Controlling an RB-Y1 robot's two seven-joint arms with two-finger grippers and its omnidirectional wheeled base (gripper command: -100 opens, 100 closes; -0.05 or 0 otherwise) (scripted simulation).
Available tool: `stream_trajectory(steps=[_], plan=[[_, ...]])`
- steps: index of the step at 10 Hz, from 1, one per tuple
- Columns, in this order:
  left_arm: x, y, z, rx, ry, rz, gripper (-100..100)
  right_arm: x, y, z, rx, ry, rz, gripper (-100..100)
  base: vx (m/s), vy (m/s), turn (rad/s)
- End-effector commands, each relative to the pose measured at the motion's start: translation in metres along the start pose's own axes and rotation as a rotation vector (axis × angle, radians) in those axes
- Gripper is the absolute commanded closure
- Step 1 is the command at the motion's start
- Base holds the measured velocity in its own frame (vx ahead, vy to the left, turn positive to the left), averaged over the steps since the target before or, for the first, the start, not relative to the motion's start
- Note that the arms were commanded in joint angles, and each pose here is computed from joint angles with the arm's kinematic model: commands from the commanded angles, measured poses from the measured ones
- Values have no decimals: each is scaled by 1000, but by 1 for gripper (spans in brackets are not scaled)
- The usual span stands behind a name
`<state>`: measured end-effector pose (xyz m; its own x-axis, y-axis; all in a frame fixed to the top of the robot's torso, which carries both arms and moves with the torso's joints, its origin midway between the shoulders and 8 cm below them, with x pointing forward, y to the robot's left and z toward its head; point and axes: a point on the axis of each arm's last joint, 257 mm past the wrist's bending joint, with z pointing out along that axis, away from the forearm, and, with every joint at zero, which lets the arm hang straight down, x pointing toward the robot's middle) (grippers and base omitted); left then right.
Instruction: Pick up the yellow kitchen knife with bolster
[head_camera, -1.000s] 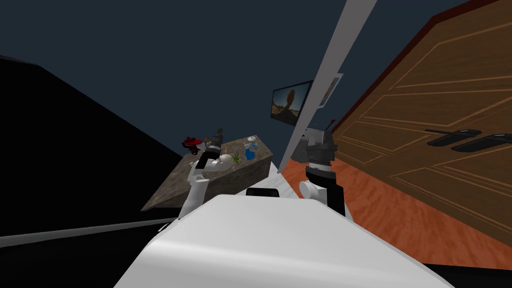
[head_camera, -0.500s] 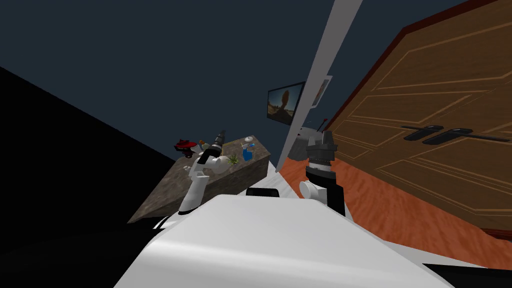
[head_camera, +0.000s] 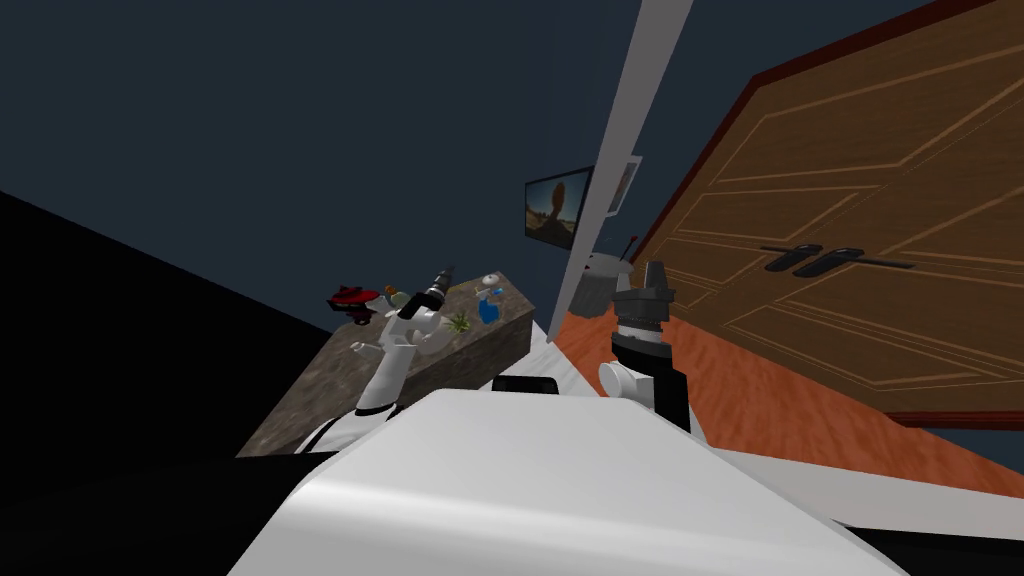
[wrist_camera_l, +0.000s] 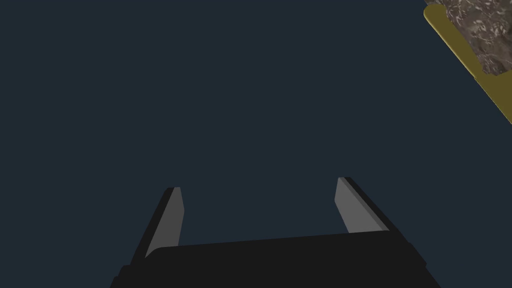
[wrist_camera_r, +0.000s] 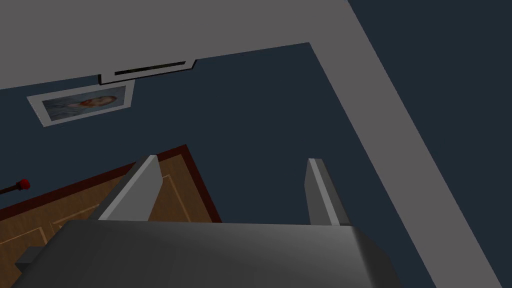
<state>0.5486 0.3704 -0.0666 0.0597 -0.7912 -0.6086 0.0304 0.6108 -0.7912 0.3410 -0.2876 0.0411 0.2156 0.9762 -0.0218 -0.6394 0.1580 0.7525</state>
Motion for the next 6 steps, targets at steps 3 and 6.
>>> stream_trajectory(steps=[3,6], plan=[[7,29,8,-101,58,20,-100,0,0,0,0,0,0,0,2,-4,-85],[14,54,11,-185,104,33,-100,0,0,0,0,0,0,0,3,-5,-131]])
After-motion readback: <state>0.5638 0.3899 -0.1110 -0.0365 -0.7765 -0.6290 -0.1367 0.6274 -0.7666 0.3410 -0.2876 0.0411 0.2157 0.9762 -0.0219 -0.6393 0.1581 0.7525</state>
